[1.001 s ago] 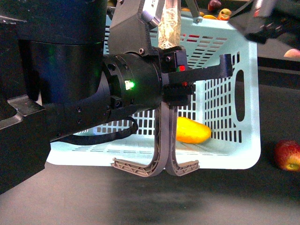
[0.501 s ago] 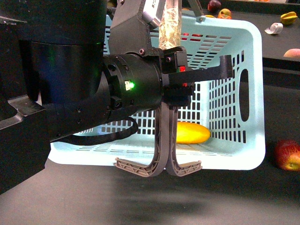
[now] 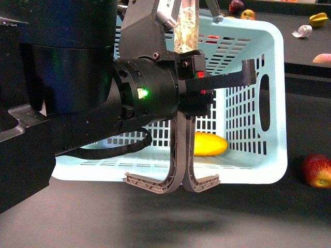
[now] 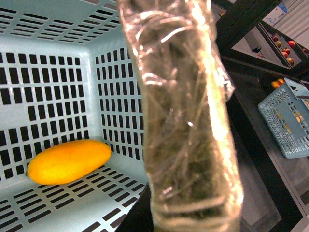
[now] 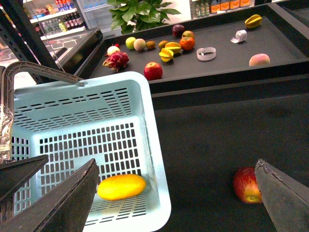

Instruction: Pick mango with right arm and hold basket with left

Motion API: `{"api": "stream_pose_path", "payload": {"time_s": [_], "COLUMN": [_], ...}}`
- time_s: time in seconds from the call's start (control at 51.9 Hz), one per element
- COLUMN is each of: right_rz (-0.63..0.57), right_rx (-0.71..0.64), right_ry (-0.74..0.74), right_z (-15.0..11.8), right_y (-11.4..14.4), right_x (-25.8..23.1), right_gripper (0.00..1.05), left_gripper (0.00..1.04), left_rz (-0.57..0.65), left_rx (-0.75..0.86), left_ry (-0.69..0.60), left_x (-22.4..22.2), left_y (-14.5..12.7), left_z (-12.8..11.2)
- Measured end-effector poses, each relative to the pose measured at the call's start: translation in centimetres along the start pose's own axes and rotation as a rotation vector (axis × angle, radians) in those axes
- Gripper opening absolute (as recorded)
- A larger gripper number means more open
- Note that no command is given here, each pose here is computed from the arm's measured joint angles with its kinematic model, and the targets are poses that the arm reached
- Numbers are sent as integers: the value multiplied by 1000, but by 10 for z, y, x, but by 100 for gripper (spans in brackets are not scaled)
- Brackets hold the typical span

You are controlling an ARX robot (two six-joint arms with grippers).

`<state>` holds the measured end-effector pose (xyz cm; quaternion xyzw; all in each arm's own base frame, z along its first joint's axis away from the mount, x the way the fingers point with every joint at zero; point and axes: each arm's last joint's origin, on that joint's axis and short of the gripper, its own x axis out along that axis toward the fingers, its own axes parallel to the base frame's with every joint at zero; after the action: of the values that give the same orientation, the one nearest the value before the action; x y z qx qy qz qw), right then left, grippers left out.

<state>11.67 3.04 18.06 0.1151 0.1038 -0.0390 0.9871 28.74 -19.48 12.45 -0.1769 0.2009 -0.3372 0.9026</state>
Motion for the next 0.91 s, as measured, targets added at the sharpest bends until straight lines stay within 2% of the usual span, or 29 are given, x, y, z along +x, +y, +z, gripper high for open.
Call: {"api": "stream_pose_path", "payload": {"time_s": [0.096,0.135,0.212,0.327,0.732,0.905], "right_rz": [8,40,95,98,108,82], "right_rx": [-3,-9,-69,-166,-231,-230], "right_ry": [-8,-54,-155,-203,-194,-212], "right_z": [0,-1,-4,-2,-10,-11], "right_y": [0,-1,-5,-10,-30,-34], "right_x": [0,0,0,-3,-7,-14], "right_gripper": [96,91,79,62,2,2], "left_gripper": [5,5,5,5,5,5], "left_rz": [-1,-3,-3,-2,-3,-3], "left_rx": [-4,-5,-4,-3,-2,-4], "left_ry": [0,1,1,1,1,1], "left_x": [0,0,0,0,0,0], "left_y": [0,0,0,0,0,0], "left_z": [0,0,0,0,0,0]}}
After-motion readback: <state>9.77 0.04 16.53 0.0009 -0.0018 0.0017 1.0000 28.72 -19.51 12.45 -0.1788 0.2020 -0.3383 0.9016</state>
